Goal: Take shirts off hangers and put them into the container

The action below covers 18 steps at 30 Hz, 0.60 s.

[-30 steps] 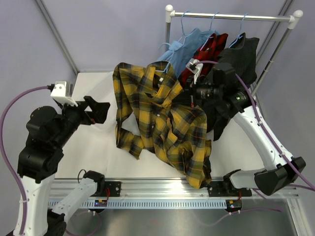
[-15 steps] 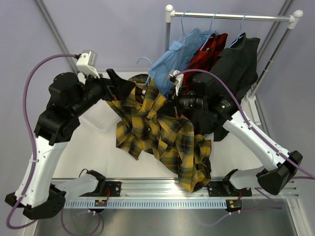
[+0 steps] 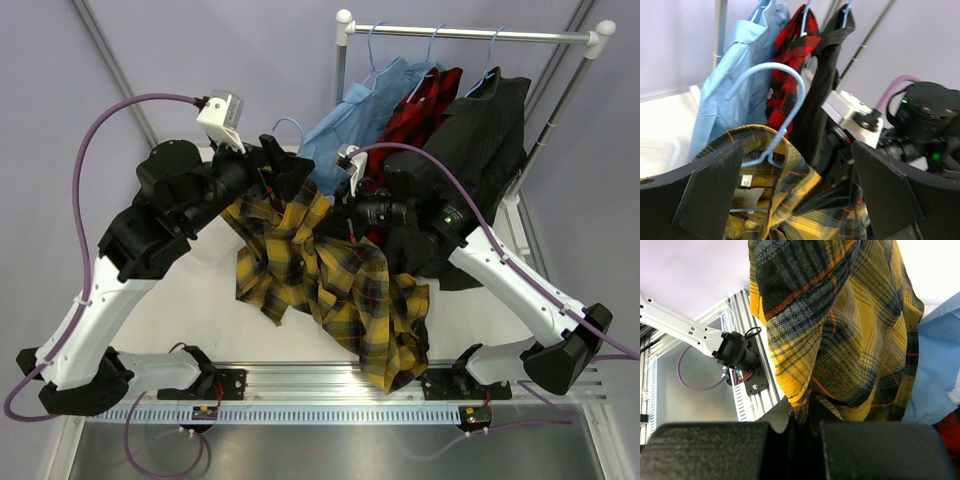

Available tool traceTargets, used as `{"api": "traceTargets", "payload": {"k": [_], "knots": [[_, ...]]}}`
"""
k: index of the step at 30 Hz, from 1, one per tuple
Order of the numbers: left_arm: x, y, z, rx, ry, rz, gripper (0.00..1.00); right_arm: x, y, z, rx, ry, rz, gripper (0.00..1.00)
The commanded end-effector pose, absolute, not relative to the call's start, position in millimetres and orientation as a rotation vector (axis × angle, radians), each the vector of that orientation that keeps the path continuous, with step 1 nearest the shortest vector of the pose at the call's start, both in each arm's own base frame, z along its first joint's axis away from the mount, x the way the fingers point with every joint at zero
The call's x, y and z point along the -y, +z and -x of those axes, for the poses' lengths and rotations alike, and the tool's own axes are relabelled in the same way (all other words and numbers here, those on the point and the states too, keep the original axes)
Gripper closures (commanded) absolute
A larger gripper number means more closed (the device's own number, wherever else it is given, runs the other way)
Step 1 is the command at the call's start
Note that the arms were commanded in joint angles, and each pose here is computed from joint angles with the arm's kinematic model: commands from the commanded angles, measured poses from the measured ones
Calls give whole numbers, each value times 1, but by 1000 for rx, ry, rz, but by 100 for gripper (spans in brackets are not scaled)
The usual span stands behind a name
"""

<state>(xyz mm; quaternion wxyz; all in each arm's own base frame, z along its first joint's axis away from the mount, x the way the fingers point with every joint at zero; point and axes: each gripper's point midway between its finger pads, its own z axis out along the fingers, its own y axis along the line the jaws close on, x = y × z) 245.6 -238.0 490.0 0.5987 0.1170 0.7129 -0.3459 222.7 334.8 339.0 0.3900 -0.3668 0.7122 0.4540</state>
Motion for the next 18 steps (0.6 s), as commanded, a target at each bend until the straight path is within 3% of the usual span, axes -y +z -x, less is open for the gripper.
{"api": "traceTargets", "payload": {"k": [1, 13, 18], "knots": [[234, 499, -262, -1607, -717, -230, 9, -343, 361, -220, -1711, 1168, 940, 100], [253, 497, -279, -1591, -721, -245, 41, -341, 360, -212, -1706, 1167, 959, 100], [252, 483, -282, -1621, -703, -238, 61, -340, 366, -212, -1695, 1155, 954, 100]]}}
